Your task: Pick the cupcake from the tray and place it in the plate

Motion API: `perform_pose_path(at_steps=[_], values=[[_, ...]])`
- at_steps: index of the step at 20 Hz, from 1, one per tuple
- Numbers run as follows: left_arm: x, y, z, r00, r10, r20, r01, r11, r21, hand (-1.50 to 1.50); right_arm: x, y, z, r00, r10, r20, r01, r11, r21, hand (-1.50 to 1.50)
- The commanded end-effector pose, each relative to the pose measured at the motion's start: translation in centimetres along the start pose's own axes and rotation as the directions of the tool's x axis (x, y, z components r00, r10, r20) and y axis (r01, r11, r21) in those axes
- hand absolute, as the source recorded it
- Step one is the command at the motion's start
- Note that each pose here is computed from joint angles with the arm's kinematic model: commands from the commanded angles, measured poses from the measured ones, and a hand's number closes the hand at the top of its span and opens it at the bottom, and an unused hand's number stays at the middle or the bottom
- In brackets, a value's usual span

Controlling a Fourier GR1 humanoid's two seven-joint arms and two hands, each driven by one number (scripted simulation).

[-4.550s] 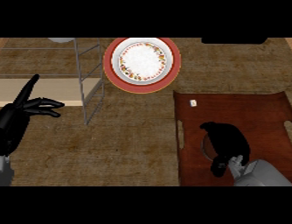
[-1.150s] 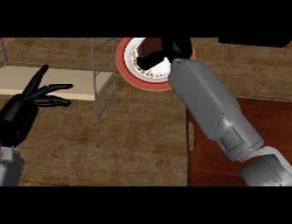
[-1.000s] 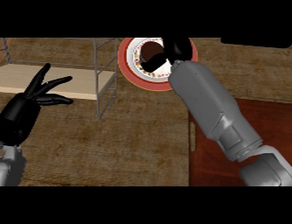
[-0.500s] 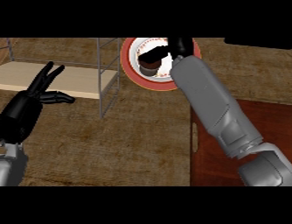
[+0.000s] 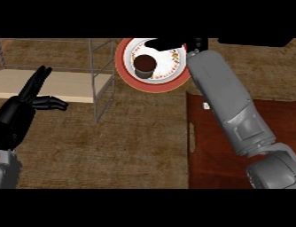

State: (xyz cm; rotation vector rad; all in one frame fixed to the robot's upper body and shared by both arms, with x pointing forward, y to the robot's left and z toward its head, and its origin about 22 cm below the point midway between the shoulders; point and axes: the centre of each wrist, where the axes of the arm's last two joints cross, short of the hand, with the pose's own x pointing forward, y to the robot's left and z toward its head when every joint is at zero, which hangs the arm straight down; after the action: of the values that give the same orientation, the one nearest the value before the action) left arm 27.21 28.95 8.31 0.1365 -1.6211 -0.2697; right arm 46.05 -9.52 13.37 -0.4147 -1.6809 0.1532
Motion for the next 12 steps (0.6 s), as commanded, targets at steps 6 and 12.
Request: perform_pose_path(at_steps=[6,12], values=[[3.0,-1.3,-2.8,0.99,0.029,0.136,-0.031,0.999,0.017,0.0,-5.0,-4.7,-0.5,0.992,-0.122,0.03,0.123,0.991,-0.056,-1.5],[2.8,-0.5,-2.5,0.991,0.022,0.135,-0.024,1.0,0.013,0.0,-9.3,-10.3,-0.5,0.995,-0.102,0.022,0.102,0.995,-0.006,-1.5]])
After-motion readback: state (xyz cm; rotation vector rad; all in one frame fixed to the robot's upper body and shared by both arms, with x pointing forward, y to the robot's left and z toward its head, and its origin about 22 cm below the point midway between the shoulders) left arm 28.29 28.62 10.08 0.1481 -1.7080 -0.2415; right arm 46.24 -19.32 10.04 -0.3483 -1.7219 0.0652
